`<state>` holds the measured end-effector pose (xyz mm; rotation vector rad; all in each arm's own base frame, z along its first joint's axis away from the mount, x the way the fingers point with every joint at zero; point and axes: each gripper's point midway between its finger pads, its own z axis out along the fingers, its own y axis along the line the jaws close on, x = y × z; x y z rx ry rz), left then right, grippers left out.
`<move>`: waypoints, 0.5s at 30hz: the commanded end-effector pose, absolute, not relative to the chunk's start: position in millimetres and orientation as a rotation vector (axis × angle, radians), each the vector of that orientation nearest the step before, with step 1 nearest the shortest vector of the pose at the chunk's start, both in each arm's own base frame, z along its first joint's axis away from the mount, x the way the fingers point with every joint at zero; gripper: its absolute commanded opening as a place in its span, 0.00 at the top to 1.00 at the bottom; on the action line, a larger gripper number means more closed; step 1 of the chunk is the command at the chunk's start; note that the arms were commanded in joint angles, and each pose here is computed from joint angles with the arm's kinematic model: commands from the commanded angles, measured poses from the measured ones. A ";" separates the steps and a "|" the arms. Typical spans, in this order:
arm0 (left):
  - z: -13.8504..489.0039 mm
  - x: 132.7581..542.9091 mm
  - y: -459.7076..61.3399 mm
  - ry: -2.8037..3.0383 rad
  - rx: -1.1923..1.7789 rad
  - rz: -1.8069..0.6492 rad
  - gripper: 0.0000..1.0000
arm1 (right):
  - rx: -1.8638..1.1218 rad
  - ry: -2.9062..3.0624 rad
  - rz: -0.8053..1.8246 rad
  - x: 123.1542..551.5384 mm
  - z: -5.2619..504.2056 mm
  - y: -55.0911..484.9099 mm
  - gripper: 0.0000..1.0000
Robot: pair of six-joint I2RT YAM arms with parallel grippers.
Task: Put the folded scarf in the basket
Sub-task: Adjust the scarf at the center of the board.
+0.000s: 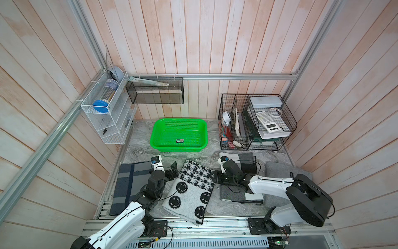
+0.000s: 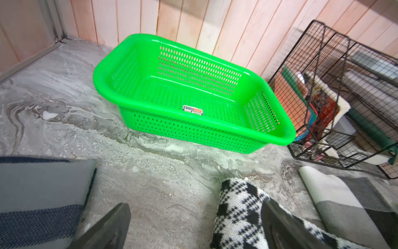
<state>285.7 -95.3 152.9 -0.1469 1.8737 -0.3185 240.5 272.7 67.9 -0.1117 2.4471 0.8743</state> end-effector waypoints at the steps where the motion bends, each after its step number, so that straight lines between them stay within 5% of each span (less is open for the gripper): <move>1: 181.2 293.0 -101.7 1.764 -0.085 -0.323 0.00 | -0.200 2.355 0.818 246.5 87.3 268.9 0.31; 15: 191.2 279.0 -125.1 1.695 0.065 -0.459 0.00 | -0.636 2.285 0.688 294.4 103.7 330.0 0.23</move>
